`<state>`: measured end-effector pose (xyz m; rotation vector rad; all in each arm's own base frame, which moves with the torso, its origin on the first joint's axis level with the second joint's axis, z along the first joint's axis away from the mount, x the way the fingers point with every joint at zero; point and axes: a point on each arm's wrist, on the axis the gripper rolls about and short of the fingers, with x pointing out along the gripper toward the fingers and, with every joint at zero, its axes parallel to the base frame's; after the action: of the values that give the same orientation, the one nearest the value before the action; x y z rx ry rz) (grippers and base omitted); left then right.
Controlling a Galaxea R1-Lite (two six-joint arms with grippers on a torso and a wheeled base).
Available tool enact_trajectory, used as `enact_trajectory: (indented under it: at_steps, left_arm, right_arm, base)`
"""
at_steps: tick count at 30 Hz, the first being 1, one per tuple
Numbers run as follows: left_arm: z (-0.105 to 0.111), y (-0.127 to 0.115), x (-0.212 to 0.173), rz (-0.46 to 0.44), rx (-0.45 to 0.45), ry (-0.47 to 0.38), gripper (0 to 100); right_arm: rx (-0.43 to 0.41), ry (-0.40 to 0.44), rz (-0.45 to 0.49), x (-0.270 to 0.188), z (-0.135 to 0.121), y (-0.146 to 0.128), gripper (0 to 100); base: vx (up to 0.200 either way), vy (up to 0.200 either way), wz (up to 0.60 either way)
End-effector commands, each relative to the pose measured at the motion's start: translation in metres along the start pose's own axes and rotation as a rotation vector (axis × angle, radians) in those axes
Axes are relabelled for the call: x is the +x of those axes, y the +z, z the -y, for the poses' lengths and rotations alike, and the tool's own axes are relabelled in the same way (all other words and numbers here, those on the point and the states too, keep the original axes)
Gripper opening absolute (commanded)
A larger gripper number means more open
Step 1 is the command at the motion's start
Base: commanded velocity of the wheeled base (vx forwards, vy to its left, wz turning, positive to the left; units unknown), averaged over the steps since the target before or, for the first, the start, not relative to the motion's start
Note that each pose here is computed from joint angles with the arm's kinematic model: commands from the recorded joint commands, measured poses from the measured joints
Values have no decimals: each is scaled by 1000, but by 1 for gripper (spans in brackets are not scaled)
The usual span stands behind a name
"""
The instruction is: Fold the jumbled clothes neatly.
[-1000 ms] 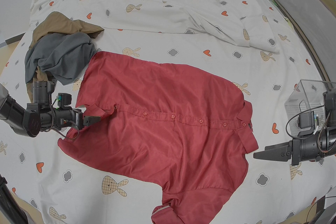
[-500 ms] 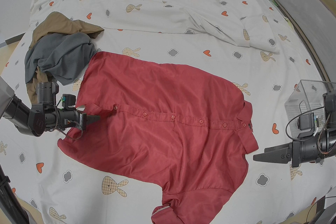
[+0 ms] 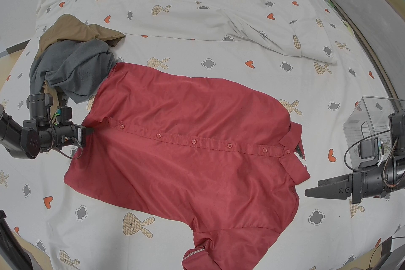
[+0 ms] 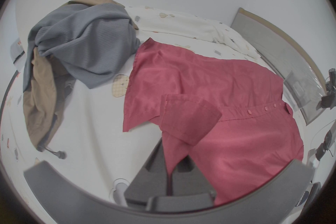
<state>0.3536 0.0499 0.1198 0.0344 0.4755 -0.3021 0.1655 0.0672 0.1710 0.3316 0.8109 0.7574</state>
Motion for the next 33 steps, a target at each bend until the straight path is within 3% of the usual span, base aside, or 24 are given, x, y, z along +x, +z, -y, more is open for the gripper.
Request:
enact_trajectory:
  at_steps: [1,9,10,16,21,23,24,26,30,33]
  left_arm:
    - [-2,-4,3,-19,-2,34,0]
    - [2,-6,7,-55,-4,87,0]
    - [2,-7,6,-60,-1,94,100]
    - [-1,-2,3,-42,16,126,100]
    - [-31,2,-18,-11,-1,274,100]
    - [-31,2,-18,-12,-2,277,100]
    - [-49,-4,-29,-30,6,358,100]
    - [-54,-11,-36,-50,-3,377,100]
    - [-40,-24,-49,-71,-41,318,100]
    - [-24,-34,-67,-40,-119,108,100]
  right_arm:
    - [3,0,-7,1,1,-1,100]
    - [3,2,-10,2,1,-1,100]
    - [3,2,-10,2,1,-1,100]
    - [4,1,-9,1,1,-1,100]
    - [4,-1,-7,1,1,-1,100]
    - [4,-1,-7,1,1,-1,100]
    - [9,-7,-4,1,3,-1,100]
    - [14,-11,-3,0,4,-1,100]
    - [36,-26,-20,2,9,-6,100]
    - [69,-46,-41,4,17,-13,100]
  base:
    - [0,0,0]
    - [0,0,0]
    - [0,0,0]
    - [0,0,0]
    - [0,0,0]
    - [0,0,0]
    - [0,0,0]
    - [0,0,0]
    - [0,0,0]
    - [0,0,0]
